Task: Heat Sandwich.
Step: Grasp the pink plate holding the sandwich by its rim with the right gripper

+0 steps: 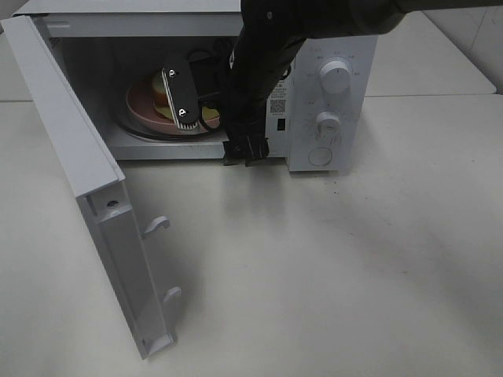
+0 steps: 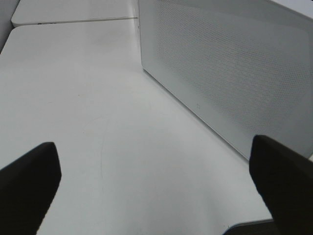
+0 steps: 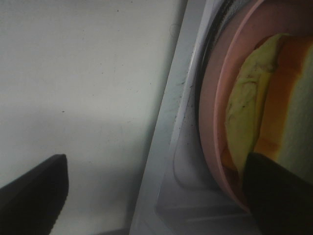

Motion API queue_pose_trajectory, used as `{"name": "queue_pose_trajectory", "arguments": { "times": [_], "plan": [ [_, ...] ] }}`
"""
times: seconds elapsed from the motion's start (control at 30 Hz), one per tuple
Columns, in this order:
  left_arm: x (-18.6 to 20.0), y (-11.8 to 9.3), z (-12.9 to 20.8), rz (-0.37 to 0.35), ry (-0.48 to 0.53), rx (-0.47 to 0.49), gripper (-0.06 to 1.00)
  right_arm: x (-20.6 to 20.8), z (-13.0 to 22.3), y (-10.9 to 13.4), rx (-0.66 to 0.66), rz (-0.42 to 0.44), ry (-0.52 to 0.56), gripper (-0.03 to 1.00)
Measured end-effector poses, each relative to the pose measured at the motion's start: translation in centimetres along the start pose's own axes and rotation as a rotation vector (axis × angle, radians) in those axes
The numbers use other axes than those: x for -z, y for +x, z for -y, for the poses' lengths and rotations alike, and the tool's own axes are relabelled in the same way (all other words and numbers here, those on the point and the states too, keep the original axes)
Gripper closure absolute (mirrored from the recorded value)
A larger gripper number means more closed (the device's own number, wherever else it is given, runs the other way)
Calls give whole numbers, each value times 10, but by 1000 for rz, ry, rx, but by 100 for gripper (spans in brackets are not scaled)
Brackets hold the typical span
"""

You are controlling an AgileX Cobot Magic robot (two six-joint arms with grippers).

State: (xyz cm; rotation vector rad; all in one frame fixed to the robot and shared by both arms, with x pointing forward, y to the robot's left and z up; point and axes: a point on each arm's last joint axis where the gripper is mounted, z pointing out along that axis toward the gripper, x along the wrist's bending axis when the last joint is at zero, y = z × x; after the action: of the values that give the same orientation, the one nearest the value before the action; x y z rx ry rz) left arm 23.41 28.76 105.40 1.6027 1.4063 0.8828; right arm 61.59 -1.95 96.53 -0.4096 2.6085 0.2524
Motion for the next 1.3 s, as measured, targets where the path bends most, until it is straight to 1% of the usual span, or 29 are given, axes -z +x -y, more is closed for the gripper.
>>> {"name": "queue_pose_trajectory", "arguments": {
  "times": [0.13, 0.47, 0.73, 1.03, 1.17, 1.23, 1.27, 1.3],
  "plan": [
    [0, 0, 0, 0, 0, 0, -5, -15, -3, -6, -18, 5, -1, 6],
    [0, 0, 0, 0, 0, 0, -5, -37, -9, -21, -21, 25, -4, 7],
    [0, 0, 0, 0, 0, 0, -5, -51, -6, -30, -38, 28, 9, 8],
    [0, 0, 0, 0, 0, 0, -5, -67, -1, -27, -44, 8, 24, 10],
    [0, 0, 0, 0, 0, 0, -5, -68, -1, -26, -52, 6, 23, 11],
    [0, 0, 0, 0, 0, 0, -5, -67, -1, -27, -56, 7, 23, 15],
    [0, 0, 0, 0, 0, 0, -5, -67, -1, -27, -56, 7, 23, 15],
    [0, 0, 0, 0, 0, 0, -5, -67, -1, -27, -56, 7, 23, 18]
  ]
}}
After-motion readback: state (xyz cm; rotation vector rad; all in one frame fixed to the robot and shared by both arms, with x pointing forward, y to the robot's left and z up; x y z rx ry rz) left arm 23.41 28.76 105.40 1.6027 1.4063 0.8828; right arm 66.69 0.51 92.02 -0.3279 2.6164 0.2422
